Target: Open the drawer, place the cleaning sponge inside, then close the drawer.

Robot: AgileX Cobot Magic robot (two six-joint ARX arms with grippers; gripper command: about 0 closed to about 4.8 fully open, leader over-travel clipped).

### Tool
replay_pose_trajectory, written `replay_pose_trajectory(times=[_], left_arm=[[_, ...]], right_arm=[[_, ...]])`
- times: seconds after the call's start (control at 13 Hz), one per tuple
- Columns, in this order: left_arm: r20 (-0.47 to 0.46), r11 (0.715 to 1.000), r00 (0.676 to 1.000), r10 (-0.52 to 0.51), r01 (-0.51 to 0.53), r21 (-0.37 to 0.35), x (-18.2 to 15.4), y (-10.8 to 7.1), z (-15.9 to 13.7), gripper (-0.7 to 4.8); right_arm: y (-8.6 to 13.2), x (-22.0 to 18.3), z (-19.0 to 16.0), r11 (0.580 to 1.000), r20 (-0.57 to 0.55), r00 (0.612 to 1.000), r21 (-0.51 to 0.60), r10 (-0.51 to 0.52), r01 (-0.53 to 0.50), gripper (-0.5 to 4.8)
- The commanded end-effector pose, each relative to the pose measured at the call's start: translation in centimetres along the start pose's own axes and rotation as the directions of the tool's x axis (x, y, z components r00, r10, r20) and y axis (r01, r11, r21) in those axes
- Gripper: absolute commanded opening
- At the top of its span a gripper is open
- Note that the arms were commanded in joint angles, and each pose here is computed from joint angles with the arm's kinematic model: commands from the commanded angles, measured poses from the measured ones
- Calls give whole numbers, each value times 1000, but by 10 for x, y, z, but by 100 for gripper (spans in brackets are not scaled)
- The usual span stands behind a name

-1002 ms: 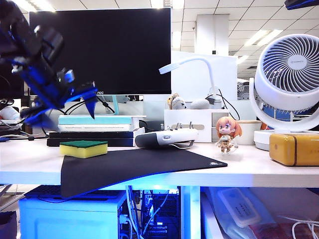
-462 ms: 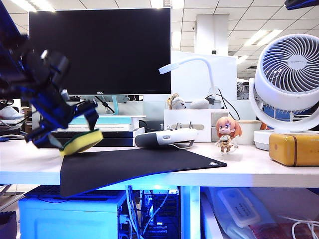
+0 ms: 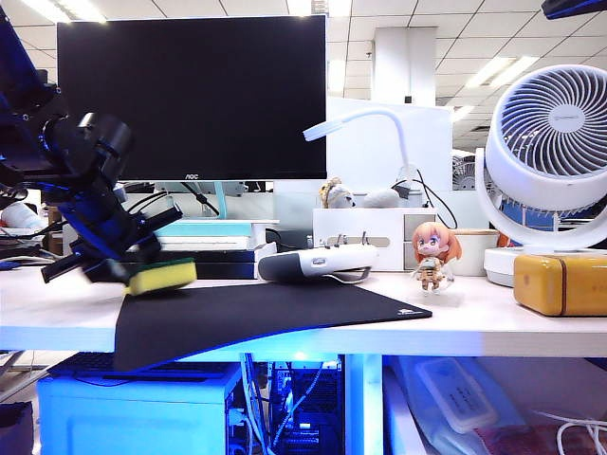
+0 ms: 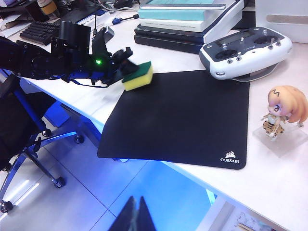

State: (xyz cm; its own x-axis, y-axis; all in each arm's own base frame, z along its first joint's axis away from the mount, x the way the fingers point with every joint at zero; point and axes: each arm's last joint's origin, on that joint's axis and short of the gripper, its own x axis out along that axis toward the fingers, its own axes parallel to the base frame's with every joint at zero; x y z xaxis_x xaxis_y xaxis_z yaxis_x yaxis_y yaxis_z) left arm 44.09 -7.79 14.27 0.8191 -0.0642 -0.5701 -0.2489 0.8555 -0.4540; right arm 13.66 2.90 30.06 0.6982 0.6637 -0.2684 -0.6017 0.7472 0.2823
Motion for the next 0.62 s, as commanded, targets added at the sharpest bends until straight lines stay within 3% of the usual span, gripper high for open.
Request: replay_pose_trajectory(times=[0.08, 0.39, 0.62], left_arm=[[-43, 999, 999, -20, 22, 44, 2, 0, -6, -8], [-9, 993, 995, -100, 101, 69, -13, -13, 10, -6], [36, 968, 974, -222, 215, 127, -46, -32, 36, -6]], right_arm=[[1, -1, 3, 1000, 18, 1000, 6, 2, -2, -6], [1, -1, 3, 1000, 18, 1000, 6, 2, -2, -6], [1, -1, 3, 1000, 18, 1000, 6, 2, -2, -6]])
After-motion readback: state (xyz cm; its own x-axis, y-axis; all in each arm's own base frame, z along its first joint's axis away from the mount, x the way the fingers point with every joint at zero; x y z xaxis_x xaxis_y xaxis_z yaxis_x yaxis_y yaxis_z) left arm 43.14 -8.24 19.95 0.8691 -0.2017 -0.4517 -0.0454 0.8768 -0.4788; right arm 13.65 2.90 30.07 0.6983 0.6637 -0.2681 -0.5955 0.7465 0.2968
